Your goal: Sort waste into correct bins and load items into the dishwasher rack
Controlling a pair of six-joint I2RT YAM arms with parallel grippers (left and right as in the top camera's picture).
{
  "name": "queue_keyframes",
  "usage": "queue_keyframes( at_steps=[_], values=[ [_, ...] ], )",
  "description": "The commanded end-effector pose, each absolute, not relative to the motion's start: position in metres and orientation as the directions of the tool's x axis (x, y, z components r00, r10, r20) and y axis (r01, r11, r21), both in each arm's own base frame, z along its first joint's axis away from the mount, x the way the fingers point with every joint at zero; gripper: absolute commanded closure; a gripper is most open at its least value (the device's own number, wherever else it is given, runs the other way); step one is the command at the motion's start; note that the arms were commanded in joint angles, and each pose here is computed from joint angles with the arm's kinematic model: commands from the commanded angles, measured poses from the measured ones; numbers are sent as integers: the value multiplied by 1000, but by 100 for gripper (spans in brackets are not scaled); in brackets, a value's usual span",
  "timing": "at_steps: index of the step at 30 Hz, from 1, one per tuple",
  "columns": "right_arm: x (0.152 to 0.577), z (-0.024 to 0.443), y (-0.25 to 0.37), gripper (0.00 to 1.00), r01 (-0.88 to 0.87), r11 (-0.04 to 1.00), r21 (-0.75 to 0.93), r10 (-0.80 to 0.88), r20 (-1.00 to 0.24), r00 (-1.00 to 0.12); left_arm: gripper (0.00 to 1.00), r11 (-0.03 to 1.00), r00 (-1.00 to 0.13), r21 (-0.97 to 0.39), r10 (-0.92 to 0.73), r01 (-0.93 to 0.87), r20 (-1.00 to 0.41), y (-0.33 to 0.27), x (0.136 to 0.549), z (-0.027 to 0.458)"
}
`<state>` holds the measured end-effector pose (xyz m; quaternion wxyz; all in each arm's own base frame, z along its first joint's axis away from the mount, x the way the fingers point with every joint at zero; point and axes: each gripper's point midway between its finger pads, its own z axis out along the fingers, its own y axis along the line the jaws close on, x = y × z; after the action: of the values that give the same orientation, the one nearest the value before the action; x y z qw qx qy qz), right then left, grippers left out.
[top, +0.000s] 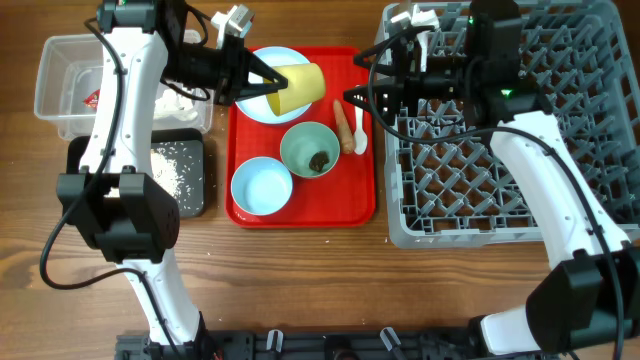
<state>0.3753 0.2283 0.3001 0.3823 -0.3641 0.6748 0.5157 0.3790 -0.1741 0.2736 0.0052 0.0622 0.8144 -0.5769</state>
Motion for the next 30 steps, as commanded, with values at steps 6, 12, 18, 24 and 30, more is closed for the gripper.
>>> queue_keyframes(
  at_steps=[6,12,18,24,30],
  values=[
    [406,292,224,0,-876,197,441,-45,-888,-457,96,97,-957,-952,63,289,-284,-185,391,314],
    [409,309,220,0,-908,164,386,-16,-919,-394,96,1,-982,-988,114,154,-153,-215,370,337],
    [399,313,221,0,-940,101,325,-28,-944,-329,96,133,-982,-989,187,68,-42,-233,346,319],
    [386,299,223,0,-937,-37,347,-43,-937,-346,96,109,-982,-992,182,66,-45,-233,343,329],
    [385,280,224,0,-912,-114,393,-51,-920,-390,96,103,-982,-992,180,72,-52,-232,338,338]
  ],
)
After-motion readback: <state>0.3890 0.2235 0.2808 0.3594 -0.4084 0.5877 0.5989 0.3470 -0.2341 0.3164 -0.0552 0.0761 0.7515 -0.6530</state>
